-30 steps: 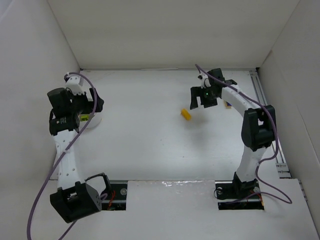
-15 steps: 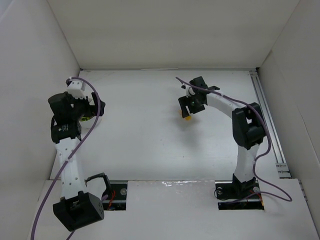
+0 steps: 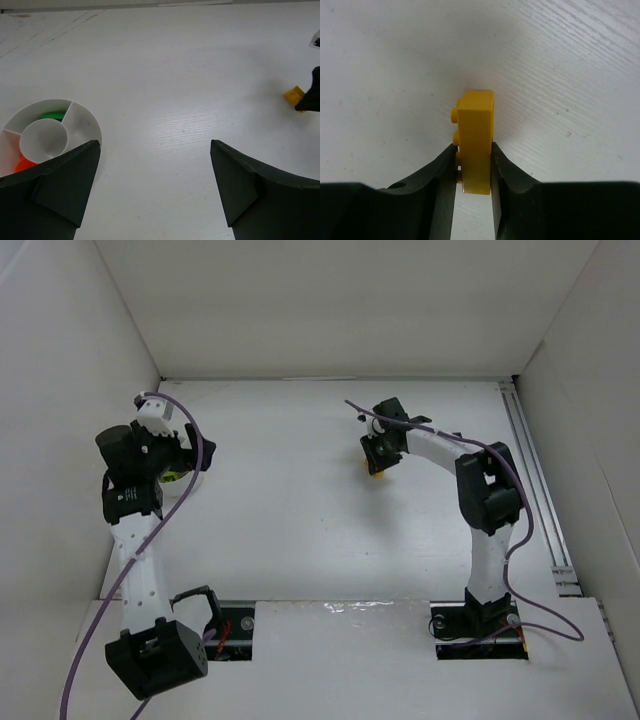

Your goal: Sort the legos into containers by color

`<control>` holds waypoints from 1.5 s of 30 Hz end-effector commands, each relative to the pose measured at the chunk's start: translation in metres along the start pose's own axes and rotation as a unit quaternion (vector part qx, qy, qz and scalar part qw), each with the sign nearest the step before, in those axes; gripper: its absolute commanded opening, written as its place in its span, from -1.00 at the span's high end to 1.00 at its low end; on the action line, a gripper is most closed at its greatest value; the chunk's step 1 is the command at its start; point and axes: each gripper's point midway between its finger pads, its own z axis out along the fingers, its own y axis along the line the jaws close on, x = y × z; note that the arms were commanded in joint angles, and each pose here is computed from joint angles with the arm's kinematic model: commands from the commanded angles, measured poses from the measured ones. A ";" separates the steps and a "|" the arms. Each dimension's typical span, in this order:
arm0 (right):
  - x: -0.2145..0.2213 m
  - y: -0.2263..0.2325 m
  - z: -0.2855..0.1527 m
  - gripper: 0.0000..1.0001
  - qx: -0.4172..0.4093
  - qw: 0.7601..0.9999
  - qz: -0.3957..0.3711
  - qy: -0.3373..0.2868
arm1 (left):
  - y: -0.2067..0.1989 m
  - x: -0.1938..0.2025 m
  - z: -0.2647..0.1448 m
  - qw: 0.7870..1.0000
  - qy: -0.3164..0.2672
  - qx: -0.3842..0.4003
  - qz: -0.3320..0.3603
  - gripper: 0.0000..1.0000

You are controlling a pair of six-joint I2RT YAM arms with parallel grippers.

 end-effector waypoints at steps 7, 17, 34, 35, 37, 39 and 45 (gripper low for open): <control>-0.064 0.068 -0.080 1.00 -0.102 0.965 -0.136 -0.198 | -0.051 0.012 0.020 0.980 0.062 0.173 -0.076 -0.72; -0.099 0.148 -0.118 1.00 -0.176 0.913 -0.244 -0.274 | -0.101 0.026 0.041 0.941 0.125 0.267 -0.168 -0.69; -0.108 0.256 -0.162 1.00 -0.246 0.867 -0.307 -0.307 | -0.153 0.026 0.057 0.911 0.121 0.339 -0.201 -0.48; -0.107 0.256 -0.157 1.00 -0.247 0.868 -0.307 -0.302 | -0.155 0.021 0.055 0.910 0.117 0.345 -0.197 -0.48; -0.109 0.259 -0.160 1.00 -0.245 0.867 -0.309 -0.306 | -0.158 0.024 0.056 0.909 0.125 0.348 -0.194 -0.48; -0.112 0.258 -0.158 1.00 -0.239 0.868 -0.307 -0.307 | -0.160 0.029 0.057 0.907 0.133 0.351 -0.192 -0.48; -0.115 0.265 -0.159 1.00 -0.231 0.866 -0.314 -0.312 | -0.170 0.032 0.057 0.904 0.139 0.363 -0.177 -0.46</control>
